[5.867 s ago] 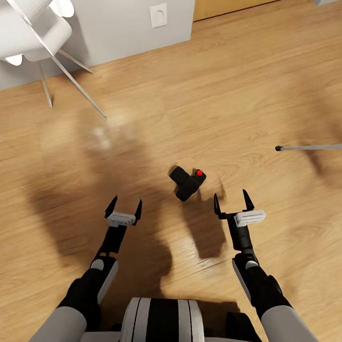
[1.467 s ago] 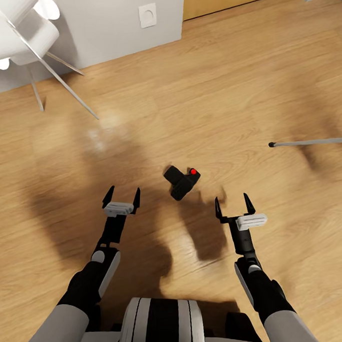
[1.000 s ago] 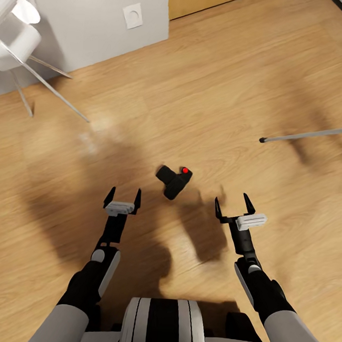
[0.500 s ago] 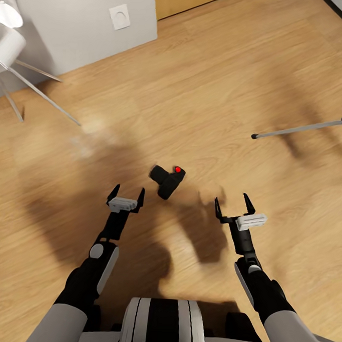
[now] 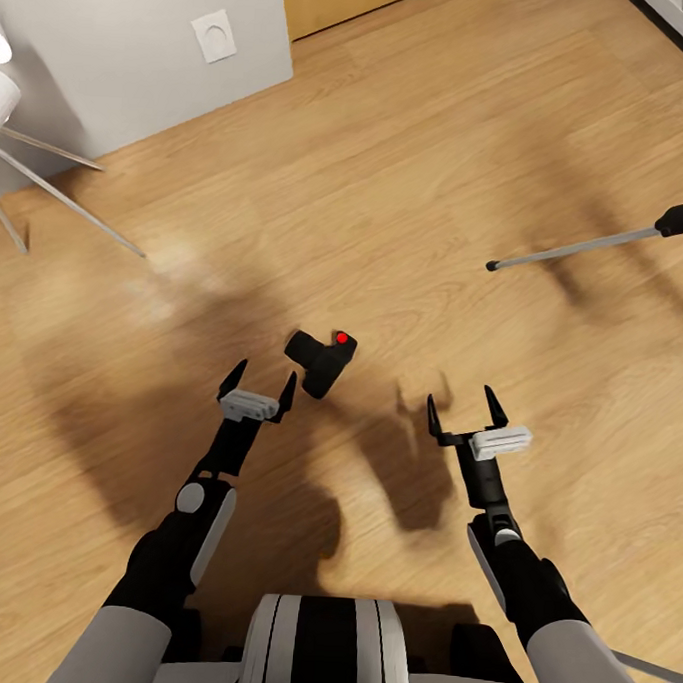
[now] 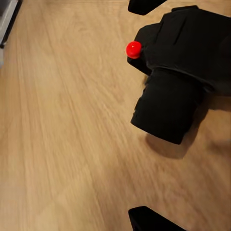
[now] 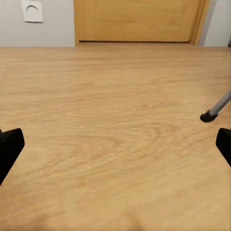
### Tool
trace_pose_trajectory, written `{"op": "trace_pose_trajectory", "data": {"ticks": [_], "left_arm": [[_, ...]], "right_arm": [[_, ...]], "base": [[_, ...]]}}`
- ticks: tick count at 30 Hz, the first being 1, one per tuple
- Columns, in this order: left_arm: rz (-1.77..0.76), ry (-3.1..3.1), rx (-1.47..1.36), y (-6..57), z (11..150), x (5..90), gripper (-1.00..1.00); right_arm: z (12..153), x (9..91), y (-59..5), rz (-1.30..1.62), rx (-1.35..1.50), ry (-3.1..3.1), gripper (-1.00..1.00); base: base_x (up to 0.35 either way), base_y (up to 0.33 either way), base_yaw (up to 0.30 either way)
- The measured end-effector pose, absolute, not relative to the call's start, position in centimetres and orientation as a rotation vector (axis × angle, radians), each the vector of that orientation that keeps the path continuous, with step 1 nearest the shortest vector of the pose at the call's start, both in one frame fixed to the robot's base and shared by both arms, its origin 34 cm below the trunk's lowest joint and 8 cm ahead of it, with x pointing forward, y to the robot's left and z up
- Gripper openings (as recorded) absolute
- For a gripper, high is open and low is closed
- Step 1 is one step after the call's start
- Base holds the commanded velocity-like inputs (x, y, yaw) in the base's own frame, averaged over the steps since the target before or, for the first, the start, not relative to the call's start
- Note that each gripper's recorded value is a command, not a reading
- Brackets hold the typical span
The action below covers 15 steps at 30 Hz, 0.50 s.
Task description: Attach the digital camera to the camera tripod in the bedroom.
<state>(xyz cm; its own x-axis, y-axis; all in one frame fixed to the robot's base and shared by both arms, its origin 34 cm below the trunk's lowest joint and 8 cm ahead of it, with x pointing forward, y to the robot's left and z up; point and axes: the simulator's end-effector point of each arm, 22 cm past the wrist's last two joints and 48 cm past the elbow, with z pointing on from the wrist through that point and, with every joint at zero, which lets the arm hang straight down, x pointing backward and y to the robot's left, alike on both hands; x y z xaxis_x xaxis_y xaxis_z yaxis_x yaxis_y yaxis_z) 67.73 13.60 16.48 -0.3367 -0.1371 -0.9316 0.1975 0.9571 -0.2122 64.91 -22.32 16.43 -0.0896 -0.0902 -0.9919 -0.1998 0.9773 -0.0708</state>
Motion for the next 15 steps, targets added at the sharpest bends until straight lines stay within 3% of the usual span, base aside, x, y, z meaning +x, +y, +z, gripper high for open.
{"op": "trace_pose_trajectory", "data": {"ticks": [15], "left_arm": [[-0.361,1.943,0.139,11.8,14.3,65.7,1.00]], "right_arm": [[16.6,65.0,-20.1,0.121,-0.176,1.661,1.00]], "base": [[0.000,0.000,-0.001]]}}
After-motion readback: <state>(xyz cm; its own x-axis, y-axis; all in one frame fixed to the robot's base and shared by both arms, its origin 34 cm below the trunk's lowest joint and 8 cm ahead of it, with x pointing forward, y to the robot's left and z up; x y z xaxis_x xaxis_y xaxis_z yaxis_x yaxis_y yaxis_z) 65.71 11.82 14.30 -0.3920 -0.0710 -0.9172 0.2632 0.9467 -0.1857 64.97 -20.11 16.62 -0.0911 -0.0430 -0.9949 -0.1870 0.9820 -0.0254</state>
